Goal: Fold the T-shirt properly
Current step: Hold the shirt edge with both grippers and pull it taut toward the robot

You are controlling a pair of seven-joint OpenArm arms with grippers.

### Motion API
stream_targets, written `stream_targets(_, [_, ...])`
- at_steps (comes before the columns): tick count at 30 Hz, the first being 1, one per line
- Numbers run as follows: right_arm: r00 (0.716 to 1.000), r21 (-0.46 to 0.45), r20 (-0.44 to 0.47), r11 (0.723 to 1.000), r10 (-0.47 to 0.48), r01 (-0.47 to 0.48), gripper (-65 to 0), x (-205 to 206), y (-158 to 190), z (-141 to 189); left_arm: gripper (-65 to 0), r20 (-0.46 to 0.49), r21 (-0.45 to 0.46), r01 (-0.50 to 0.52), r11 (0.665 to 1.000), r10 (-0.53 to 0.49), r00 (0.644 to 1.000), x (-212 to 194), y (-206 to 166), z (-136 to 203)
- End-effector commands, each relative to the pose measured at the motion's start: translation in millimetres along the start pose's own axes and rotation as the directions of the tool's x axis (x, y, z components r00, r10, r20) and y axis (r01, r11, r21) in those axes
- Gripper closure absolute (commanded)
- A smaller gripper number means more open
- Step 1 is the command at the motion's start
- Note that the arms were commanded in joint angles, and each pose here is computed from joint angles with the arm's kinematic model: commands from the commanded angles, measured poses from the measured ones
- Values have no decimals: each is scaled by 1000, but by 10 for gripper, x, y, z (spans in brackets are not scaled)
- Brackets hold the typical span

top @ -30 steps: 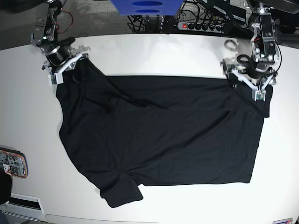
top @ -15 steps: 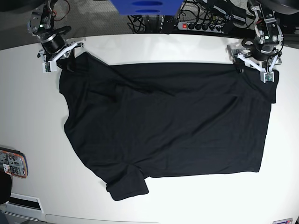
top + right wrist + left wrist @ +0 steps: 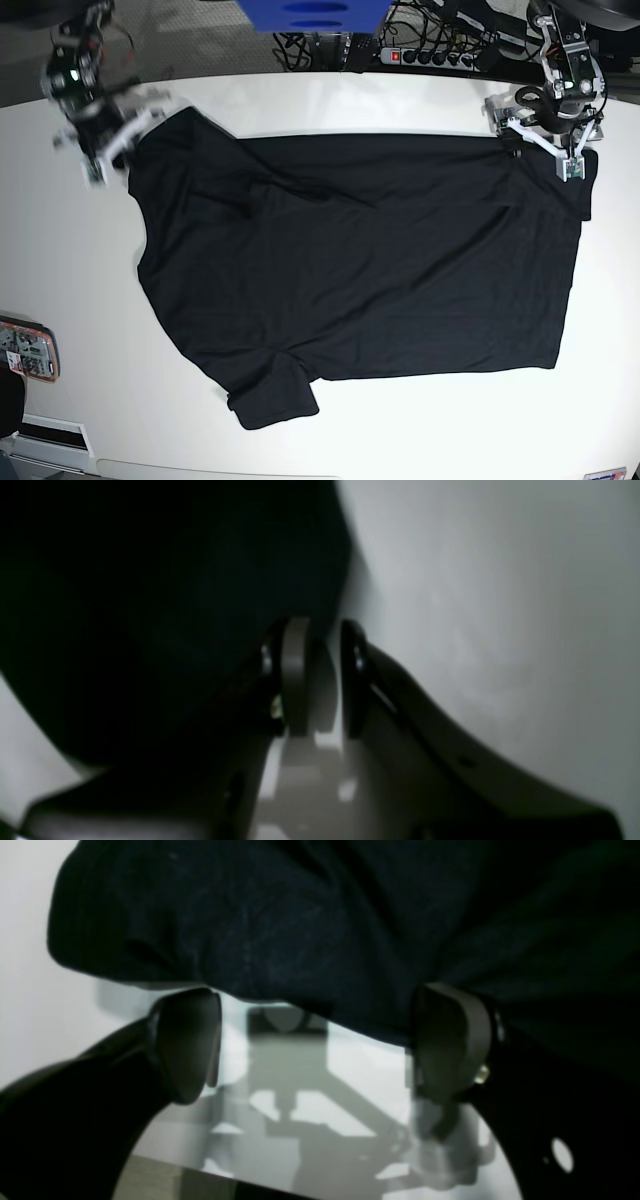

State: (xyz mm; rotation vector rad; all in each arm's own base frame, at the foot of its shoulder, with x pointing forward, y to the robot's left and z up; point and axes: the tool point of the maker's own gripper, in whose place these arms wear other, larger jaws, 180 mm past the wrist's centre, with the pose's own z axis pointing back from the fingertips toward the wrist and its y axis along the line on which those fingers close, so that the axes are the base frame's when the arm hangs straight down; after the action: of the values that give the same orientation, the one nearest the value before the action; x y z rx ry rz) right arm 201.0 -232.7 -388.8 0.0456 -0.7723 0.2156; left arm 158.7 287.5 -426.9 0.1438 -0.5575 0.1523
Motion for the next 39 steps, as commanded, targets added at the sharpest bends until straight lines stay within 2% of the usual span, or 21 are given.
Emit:
stream_targets(1, [999,20,28,1000,20,-21,-104,116,51,4,-609,-21,19,26,999,-25,999,-22,41,31])
stream_targets(4, [998,60,49,997,42,-45,-104,296,189,-118,-609,-14,18,30,999,-30,999,9,33,52])
stream_targets(7, [992,87,109,994,59,-69,-104,604,273,-272,-609,-44,18,29,999,-29,999,-30,31,52])
stream_targets(9, [992,126,111,989,59,-73,-104,676,374,-449,-609,-44,18,29,999,-29,999,-30,31,52])
stream_targets(12, [999,184,27,982,37,-41,-104,362,528,-617,-609,-47,18,30,999,-29,998,-43,33,55])
stream_targets(16, [1000,202,4,979,6,-6,-104,54,609,-534,-609,-20,20,33,999,-32,999,36,31,99])
stream_targets(23, [996,212,-88,976,-26,44,-104,-417,667,-446,-609,-25,20,33,999,-32,999,28,31,99])
stream_targets(32, [988,136,-135,987,-70,88,-104,-771,405,-199,-609,-65,27,50,998,-48,997,-180,75,182])
stream_targets(39, [983,138,-171,986,-73,97,-104,-931,443,-109,-609,-60,78,26,997,-21,998,-169,286,219])
